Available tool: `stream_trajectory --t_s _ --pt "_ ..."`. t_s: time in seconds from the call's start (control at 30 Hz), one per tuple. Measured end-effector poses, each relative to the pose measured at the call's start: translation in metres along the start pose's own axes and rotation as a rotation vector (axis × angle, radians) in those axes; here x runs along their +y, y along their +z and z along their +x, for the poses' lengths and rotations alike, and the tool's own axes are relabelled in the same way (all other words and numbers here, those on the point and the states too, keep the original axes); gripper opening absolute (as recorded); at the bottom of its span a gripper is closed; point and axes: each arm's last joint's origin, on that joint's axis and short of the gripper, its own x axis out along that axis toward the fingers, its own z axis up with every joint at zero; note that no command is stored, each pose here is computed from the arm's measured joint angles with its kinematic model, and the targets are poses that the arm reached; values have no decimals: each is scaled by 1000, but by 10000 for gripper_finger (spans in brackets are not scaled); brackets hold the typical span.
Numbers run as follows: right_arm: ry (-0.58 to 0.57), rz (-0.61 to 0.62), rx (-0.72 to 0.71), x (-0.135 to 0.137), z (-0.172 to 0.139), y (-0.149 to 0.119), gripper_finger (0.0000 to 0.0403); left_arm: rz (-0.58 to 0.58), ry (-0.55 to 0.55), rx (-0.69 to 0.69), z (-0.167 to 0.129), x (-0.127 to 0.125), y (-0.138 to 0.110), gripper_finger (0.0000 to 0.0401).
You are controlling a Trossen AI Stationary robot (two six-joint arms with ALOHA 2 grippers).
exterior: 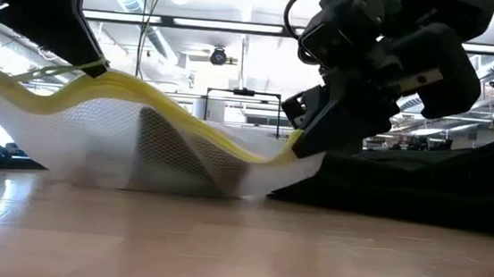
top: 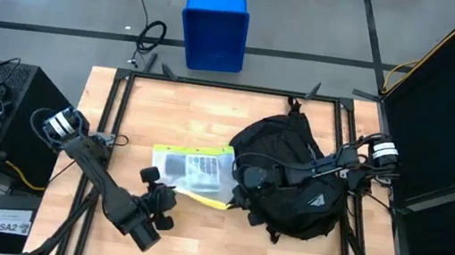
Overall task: Unpack backpack
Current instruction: Close the white zip bag, then put the white zip bag into the black backpack
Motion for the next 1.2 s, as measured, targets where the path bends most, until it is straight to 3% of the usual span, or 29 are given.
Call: stream_trajectory --t_s 0.23,0.4,0.6,0.77,0.93,1.2 --pt "-16 70 -25 -7 -6 4 15 5 -28 28 -11 4 -4 136" --pt "-25 11 -98 -4 -24 20 71 -59 -30 16 -19 11 -3 183" --pt "-62 -41 -216 2 -60 46 153 -51 -32 37 -18 11 -4 226" --pt "-228 -20 -179 7 -99 53 198 -51 -18 35 -19 13 -5 243" --pt "-397 26 -113 10 -130 50 202 -44 -3 15 -19 14 -4 244" --pt "-398 32 -147 10 -120 53 176 -11 30 -18 -14 17 0 236"
